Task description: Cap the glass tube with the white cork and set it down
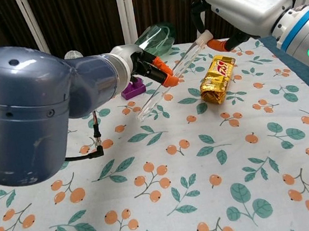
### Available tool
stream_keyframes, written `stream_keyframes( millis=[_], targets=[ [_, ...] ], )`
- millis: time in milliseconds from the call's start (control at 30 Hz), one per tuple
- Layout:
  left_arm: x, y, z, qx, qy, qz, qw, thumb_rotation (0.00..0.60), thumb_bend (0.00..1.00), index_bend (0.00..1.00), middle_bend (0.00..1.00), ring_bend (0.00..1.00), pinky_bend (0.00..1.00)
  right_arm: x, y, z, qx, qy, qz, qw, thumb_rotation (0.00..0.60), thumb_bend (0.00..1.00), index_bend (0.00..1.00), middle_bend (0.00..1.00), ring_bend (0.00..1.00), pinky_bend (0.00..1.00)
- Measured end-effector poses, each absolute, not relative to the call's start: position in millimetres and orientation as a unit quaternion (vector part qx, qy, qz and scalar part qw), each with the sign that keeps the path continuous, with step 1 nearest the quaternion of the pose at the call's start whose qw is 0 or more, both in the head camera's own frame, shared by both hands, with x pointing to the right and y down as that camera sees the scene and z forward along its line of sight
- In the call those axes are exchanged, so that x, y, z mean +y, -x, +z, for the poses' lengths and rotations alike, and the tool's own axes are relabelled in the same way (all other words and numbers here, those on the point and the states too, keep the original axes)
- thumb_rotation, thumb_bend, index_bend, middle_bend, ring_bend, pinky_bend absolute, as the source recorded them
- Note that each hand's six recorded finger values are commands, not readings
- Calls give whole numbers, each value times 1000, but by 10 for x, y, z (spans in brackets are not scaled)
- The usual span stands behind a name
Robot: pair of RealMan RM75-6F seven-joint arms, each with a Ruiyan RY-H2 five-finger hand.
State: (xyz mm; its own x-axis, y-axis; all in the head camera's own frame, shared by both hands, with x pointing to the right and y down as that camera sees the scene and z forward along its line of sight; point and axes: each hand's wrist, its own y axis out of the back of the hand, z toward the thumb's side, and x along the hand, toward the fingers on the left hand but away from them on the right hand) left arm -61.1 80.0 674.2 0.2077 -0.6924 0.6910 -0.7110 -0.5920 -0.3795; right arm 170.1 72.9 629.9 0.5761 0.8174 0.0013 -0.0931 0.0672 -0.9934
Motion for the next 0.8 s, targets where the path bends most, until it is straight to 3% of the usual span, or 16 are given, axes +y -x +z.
stream_keyframes(
  millis=[800],
  targets=[
    [815, 554, 6695, -451, -778, 437, 19, 600, 542, 649, 511, 98, 0, 778, -1688, 6279, -303, 595, 336, 664, 600, 405, 642, 214, 37, 0]
  ],
)
